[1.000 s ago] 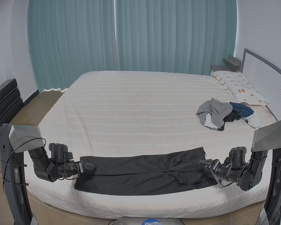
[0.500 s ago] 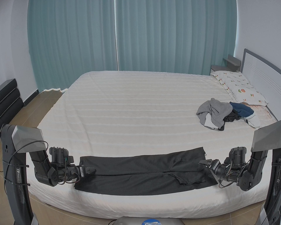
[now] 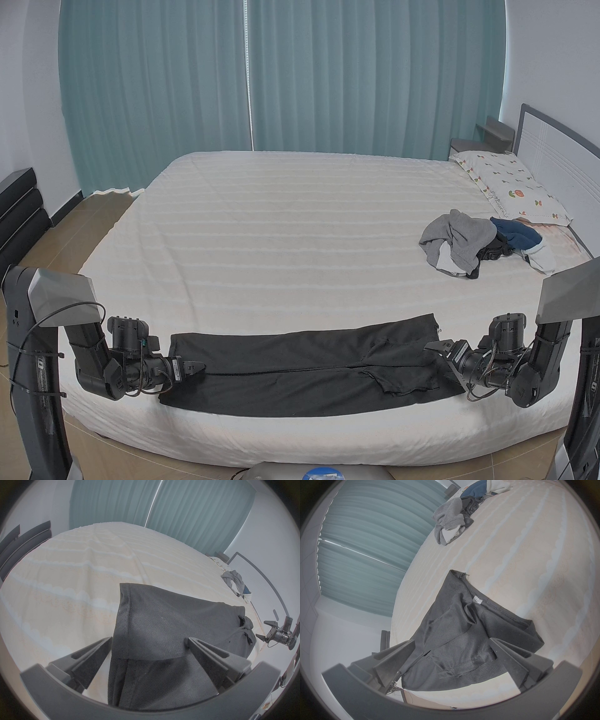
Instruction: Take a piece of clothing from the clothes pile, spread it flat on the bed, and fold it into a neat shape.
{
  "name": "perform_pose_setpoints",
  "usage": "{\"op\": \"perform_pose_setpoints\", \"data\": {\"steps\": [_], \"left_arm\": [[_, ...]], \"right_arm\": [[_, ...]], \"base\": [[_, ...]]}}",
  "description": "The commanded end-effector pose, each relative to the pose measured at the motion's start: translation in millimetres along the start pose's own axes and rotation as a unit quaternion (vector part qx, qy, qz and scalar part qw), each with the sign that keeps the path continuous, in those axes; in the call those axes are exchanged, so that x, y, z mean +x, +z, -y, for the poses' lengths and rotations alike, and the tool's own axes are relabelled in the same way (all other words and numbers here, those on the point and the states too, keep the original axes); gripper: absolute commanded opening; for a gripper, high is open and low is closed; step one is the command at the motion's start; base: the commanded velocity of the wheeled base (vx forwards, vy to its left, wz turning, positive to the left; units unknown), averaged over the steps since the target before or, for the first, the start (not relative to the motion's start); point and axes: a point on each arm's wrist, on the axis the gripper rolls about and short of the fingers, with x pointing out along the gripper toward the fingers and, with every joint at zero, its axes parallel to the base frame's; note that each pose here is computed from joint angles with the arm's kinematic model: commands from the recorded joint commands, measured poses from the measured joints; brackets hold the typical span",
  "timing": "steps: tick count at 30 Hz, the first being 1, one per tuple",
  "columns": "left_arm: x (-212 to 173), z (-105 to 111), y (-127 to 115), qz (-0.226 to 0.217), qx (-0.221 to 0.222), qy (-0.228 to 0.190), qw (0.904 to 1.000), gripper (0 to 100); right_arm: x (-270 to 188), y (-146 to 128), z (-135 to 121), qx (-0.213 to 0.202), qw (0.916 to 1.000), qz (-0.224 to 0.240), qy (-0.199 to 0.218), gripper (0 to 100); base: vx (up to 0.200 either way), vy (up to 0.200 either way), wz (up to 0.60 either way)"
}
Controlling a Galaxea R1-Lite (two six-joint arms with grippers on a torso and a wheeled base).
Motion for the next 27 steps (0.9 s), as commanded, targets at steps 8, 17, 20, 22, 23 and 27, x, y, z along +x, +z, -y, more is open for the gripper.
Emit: {"op": "perform_pose_setpoints", "data": {"steps": [8,17,20,22,23,27], "left_arm": [[1.8,-1.6,-1.6,-0.003,-0.002,0.002,1.0000,100],[0.5,-0.4,-2.2,-0.004,-0.002,0.001,1.0000,0],[-0.8,-0.7,-0.3,0.002,-0.005,0.001,1.0000,0],[-1.6,-1.7,1.2,0.009,-0.007,0.001,0.9999,0],[-2.1,-2.0,1.8,0.011,-0.007,0.001,0.9999,0],[-5.9,-4.2,4.0,0.016,-0.010,0.004,0.9998,0]], "right_arm": [[0.2,-0.3,0.2,0.000,1.0000,-0.001,0.000,100],[0.0,-0.6,0.4,0.000,1.0000,-0.001,-0.001,100],[0.0,-0.6,0.4,0.000,1.0000,-0.001,-0.001,100],[0.0,-0.6,0.4,0.000,1.0000,-0.001,-0.001,100],[0.0,-0.6,0.4,0.000,1.0000,-0.001,-0.001,100],[0.0,-0.6,0.4,0.000,1.0000,-0.001,-0.001,100]], "base": [[0.000,0.000,0.00],[0.000,0.000,0.00],[0.000,0.000,0.00],[0.000,0.000,0.00],[0.000,0.000,0.00],[0.000,0.000,0.00]]}}
